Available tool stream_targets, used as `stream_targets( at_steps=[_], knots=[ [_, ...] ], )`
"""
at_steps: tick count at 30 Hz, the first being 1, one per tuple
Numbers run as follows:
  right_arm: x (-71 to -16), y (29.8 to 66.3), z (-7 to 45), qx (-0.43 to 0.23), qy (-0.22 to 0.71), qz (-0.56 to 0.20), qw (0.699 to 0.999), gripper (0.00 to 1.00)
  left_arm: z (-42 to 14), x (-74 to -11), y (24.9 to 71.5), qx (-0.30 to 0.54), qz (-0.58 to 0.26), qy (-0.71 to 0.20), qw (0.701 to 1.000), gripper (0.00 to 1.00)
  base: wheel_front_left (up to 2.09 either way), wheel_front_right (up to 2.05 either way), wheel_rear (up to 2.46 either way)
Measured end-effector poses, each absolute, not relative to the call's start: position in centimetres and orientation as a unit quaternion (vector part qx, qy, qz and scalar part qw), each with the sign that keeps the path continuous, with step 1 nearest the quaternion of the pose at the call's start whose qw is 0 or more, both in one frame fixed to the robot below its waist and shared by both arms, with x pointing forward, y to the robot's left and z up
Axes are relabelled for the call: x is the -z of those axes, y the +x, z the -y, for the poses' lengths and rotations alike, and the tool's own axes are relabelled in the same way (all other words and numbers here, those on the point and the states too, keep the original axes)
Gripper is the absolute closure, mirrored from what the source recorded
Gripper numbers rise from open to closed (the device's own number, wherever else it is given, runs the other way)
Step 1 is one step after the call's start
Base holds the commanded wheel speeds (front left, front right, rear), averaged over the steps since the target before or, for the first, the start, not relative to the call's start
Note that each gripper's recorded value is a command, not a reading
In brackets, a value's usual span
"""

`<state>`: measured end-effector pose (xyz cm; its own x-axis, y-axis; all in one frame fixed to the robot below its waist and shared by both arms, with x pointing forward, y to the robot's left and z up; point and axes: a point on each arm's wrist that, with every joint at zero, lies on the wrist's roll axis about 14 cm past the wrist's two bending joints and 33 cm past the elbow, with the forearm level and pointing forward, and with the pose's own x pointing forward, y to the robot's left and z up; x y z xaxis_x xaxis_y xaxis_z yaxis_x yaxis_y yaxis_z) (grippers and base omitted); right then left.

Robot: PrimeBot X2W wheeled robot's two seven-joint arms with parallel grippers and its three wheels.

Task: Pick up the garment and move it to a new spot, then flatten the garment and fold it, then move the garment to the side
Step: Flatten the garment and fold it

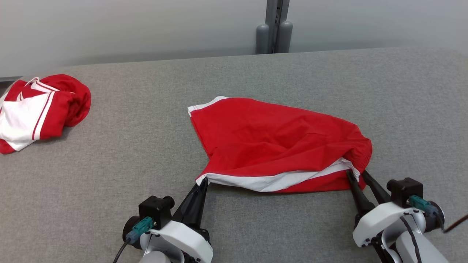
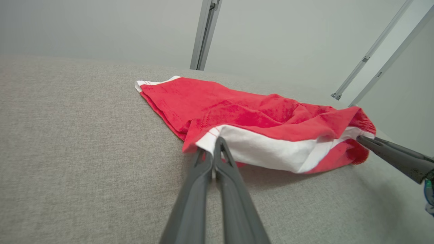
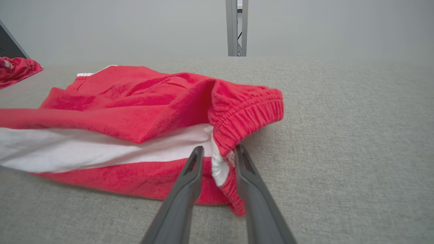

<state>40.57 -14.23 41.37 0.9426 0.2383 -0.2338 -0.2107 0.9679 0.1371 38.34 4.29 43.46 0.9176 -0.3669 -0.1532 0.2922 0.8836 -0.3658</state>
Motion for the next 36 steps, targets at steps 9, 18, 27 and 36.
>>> stream_targets(
  at_steps=[9,18,27,36],
  knots=[
    [-41.8,42.1,13.6,-0.130,0.041,-0.123,0.983,0.89,-5.2,-43.9,38.7,0.158,-0.101,-0.174,0.967,1.00,0.00,0.00,0.00],
    [-43.8,41.8,14.4,-0.133,0.058,-0.094,0.985,1.00,-6.7,-48.6,40.5,0.138,-0.026,-0.206,0.968,1.00,0.00,0.00,0.00],
    [-52.0,41.2,15.6,-0.161,0.104,-0.016,0.981,1.00,-8.0,-55.9,41.6,0.146,0.084,-0.245,0.955,1.00,0.00,0.00,0.00],
    [-60.9,40.2,15.7,-0.203,0.110,0.068,0.970,1.00,-8.8,-64.2,42.2,0.191,0.173,-0.225,0.939,1.00,0.00,0.00,0.00]
  ],
)
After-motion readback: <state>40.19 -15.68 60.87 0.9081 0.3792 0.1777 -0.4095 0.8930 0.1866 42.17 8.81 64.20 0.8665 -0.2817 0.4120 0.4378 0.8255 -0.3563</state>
